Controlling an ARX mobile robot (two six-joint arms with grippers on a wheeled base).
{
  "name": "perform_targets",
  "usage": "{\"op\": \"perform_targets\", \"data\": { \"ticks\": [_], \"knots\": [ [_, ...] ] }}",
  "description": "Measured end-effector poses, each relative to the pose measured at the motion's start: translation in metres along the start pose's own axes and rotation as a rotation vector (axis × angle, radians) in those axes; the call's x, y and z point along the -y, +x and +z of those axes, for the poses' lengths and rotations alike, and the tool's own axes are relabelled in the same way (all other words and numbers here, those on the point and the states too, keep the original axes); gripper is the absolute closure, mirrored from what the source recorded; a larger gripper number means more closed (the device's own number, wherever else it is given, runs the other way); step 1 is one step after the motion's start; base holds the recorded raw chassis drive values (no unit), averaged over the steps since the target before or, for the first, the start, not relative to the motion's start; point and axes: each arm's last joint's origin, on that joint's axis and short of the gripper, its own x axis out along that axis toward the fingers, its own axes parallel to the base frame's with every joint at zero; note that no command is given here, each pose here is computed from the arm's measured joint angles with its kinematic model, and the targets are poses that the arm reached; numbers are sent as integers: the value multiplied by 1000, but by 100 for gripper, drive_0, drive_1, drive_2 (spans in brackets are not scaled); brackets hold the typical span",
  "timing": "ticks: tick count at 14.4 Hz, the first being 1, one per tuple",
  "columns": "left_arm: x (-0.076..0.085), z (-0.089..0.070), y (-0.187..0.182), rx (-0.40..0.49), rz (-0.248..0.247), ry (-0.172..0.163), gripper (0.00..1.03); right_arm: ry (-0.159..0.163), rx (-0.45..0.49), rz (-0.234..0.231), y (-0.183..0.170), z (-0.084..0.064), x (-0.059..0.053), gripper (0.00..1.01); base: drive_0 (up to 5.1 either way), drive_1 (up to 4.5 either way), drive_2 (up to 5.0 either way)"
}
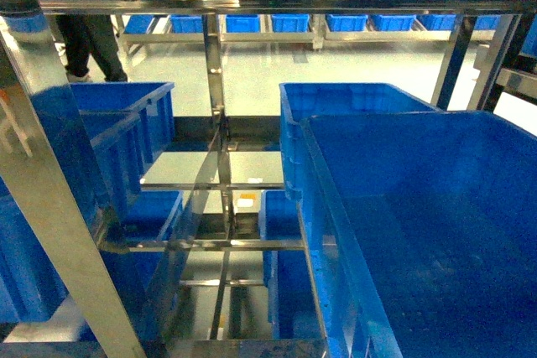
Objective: Pick red block from blue box to shelf
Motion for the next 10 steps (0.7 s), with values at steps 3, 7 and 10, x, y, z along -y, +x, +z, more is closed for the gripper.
{"op": "perform_targets", "data": {
  "ticks": [3, 7, 10],
  "knots": [
    [0, 0, 0, 0, 0, 0, 5, 0, 0, 0, 0, 0, 0, 74, 0, 0, 0],
    [0, 0, 0, 0, 0, 0, 5, 0, 0, 0, 0, 0, 0, 74, 0, 0, 0],
    [0, 0, 0, 0, 0, 0, 5, -52, -146, 3, 0, -3, -1, 74, 0, 0, 0]
  ]
}}
